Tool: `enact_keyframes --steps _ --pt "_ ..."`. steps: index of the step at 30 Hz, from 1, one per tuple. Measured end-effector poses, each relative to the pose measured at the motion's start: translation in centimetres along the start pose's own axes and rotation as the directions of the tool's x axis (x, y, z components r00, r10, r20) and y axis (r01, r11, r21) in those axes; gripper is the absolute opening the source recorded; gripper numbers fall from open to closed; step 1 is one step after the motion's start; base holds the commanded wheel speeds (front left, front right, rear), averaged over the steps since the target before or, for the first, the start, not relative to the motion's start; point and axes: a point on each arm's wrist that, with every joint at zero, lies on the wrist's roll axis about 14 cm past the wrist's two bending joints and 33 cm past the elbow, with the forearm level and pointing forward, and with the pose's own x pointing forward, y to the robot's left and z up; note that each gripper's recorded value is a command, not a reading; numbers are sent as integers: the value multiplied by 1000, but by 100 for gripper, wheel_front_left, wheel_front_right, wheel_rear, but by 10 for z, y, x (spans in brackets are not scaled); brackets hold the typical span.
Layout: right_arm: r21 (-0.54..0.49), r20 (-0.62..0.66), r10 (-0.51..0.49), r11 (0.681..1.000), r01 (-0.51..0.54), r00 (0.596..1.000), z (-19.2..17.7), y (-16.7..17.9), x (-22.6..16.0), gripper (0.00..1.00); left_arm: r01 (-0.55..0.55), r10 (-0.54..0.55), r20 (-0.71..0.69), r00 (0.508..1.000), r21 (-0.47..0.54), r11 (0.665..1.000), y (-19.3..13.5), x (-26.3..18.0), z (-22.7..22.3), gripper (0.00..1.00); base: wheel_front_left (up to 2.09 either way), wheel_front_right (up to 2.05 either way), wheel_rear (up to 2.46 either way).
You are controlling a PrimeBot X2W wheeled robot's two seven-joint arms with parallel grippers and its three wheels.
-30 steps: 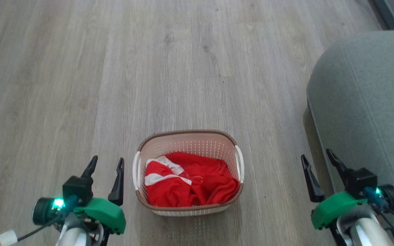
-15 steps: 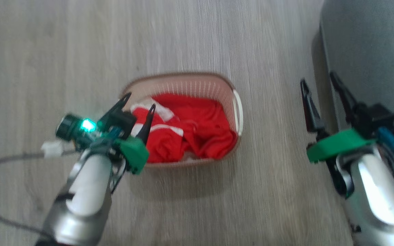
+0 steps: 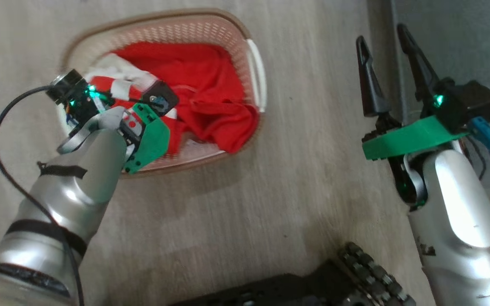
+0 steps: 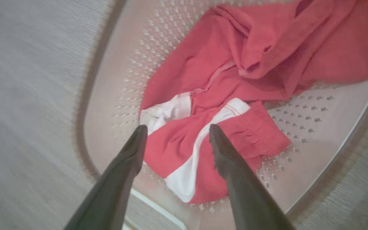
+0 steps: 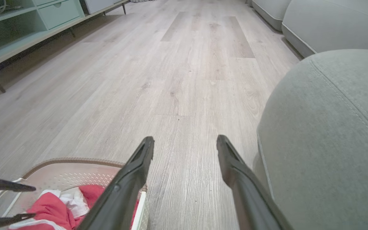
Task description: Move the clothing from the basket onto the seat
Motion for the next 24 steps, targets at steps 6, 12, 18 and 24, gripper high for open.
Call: enact_keyframes --steps 6,12,18,24 --pt "-15 -32 -58 998 57 998 -14 -23 -4 100 119 -112 -113 987 56 991 -28 37 -23 100 0 0 0" --pt "-14 -70 -68 998 67 995 -29 -27 -6 100 152 -138 -218 966 49 987 -27 59 -48 100 0 0 0" --pt "-1 -87 -69 998 70 994 -37 -28 -6 100 170 -161 -289 944 6 985 -30 66 -68 100 0 0 0" --pt "6 -93 -71 997 72 993 -40 -28 -6 100 184 -184 -321 929 -32 982 -36 67 -75 100 0 0 0"
